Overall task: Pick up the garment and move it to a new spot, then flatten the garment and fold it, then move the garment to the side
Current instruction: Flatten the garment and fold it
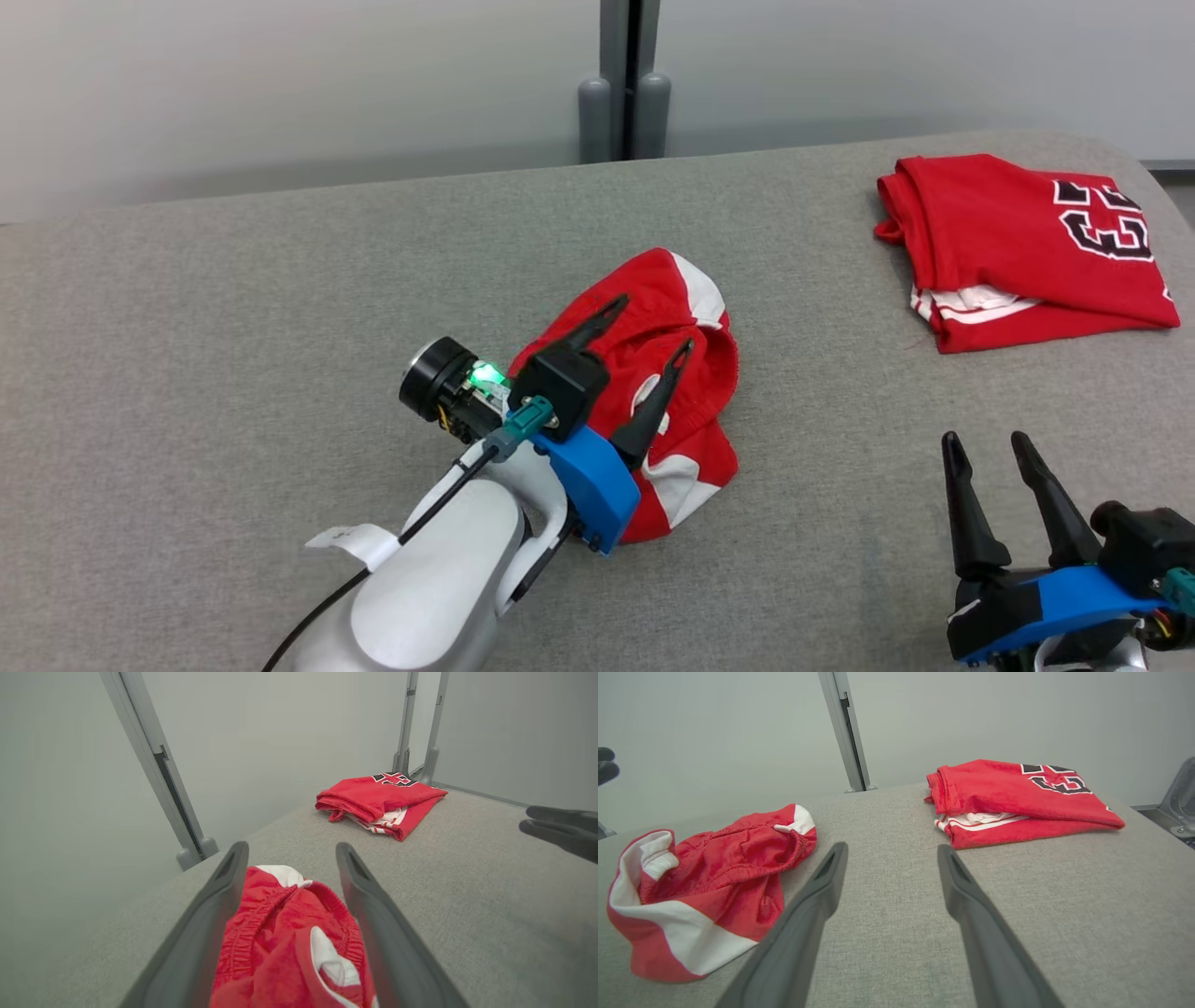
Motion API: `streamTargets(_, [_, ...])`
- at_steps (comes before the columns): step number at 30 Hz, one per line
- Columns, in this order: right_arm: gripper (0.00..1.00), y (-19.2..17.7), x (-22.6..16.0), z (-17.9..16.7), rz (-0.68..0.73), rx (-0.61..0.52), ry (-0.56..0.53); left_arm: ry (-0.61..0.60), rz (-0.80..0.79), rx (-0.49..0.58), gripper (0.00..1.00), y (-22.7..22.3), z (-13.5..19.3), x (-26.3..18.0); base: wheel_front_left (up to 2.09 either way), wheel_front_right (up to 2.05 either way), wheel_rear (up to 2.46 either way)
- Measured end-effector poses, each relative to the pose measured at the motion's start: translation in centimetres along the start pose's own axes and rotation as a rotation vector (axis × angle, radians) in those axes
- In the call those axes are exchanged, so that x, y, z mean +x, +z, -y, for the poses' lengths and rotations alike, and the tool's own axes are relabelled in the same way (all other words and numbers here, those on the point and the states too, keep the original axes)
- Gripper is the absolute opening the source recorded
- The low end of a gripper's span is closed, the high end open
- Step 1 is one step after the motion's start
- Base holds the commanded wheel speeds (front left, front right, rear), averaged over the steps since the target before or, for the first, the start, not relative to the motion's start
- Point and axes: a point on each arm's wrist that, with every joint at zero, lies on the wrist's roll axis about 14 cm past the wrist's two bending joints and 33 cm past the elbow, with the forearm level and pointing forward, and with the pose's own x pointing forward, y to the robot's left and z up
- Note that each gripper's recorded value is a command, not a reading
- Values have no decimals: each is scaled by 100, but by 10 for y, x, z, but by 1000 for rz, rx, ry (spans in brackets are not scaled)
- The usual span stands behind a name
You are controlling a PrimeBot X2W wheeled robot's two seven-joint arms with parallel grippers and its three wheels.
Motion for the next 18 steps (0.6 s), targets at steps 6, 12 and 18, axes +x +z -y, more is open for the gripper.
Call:
streamTargets(6, [100,2,1,14,13,-2,-44,-57,-175,-9,100,-58,10,4,0,0,0])
streamTargets(12, [100,-2,-3,24,5,-1,-74,-70,-293,-8,100,-96,7,-7,0,0,0])
streamTargets(18, [100,-1,-3,23,10,1,-71,-55,-363,-29,14,-118,6,-23,0,0,0])
